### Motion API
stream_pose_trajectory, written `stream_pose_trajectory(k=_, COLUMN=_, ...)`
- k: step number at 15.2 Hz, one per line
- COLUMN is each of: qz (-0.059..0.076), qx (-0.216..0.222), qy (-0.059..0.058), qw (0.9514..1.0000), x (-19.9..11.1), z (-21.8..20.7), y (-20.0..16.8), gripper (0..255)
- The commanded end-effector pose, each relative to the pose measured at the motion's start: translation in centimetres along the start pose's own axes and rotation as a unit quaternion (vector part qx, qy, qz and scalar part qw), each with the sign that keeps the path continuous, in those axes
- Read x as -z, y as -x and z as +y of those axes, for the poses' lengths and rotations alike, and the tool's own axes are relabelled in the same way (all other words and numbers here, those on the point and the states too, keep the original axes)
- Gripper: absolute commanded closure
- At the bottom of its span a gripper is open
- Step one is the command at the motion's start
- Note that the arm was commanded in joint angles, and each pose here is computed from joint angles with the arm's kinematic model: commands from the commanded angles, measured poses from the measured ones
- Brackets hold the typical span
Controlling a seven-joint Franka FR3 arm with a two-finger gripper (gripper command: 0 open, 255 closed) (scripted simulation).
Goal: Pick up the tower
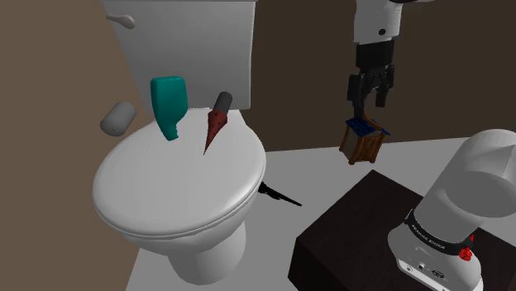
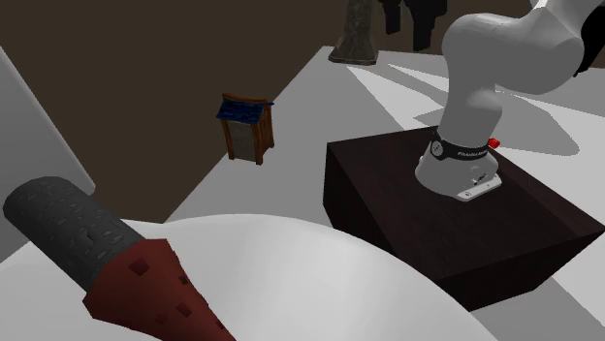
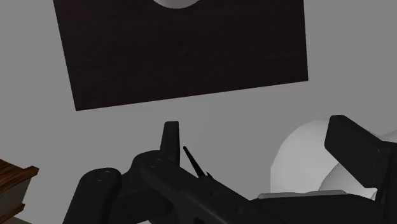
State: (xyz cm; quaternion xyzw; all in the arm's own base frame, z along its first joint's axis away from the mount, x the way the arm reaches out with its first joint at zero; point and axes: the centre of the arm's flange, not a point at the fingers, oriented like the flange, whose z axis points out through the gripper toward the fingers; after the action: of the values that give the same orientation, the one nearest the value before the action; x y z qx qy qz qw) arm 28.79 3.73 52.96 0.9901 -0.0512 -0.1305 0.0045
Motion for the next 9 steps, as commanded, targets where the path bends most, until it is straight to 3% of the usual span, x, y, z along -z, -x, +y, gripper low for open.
stream_pose_trajectory(k=1, qz=0.0, qx=0.0, qy=0.0, qw=1.0, x=0.0, z=0.0, y=0.0, gripper=0)
stream_pose_trajectory(k=9, qz=0.032, qx=-0.041, qy=-0.023, qw=0.9984, x=-0.5, z=-7.0, y=-6.2, gripper=0)
